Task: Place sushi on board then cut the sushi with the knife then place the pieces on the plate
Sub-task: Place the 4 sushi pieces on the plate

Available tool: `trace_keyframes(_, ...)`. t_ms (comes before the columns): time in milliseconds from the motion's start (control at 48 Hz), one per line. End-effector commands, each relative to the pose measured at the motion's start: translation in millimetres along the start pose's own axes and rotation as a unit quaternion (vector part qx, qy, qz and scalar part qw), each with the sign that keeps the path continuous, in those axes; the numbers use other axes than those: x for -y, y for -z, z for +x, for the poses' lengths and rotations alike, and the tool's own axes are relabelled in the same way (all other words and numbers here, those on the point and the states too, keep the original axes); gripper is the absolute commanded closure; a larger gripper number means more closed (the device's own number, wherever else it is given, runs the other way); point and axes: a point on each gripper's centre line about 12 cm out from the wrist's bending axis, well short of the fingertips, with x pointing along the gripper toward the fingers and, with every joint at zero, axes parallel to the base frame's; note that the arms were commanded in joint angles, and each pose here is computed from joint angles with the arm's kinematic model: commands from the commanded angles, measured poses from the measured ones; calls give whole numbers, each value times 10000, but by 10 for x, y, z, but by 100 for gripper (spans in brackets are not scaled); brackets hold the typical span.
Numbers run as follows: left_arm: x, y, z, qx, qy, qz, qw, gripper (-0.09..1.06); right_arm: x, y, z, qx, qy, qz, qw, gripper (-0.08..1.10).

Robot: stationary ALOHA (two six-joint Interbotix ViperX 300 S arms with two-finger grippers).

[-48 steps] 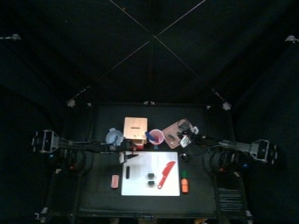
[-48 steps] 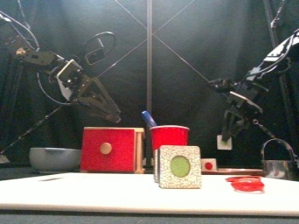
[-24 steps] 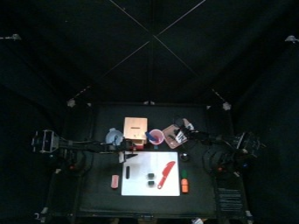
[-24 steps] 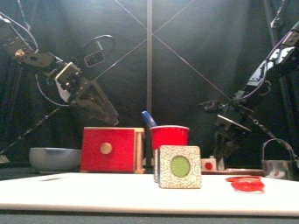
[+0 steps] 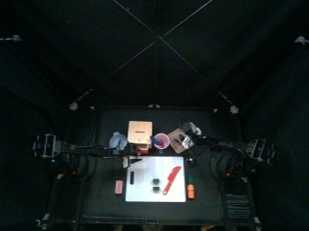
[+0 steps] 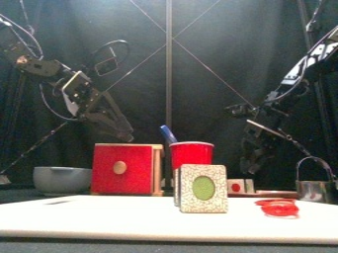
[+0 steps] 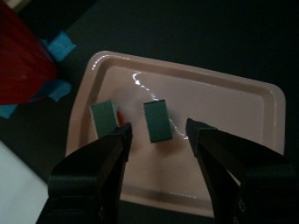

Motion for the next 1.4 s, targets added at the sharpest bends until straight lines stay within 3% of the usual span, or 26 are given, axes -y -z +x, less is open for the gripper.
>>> trace_keyframes(21,-9,-106,10,161,-11,21,9999,7,-449,-51,-315,490,-874,-453,9939,16)
trace_keyframes(208,-21,-142,16,221,-27,22,9997,7,-1278,60,-462,698,-2460,-1214,9591,16)
trace_keyframes(354,-28,-160,19,244,-39,-3,9997,7,-1690,68,-346,554,-2816,-1488,9463,16)
trace_keyframes(542,-26,-144,20,221,-33,11,9997,7,-2185,66,-122,371,-2950,-1805,9376,16)
trace_keyframes(729,-25,-123,16,190,-32,3,9998,7,-2409,99,59,230,-2952,-1881,9365,16)
trace_keyframes(1396,-24,-103,10,152,-31,3,9999,7,-2517,293,218,-98,-2916,-1850,9384,21)
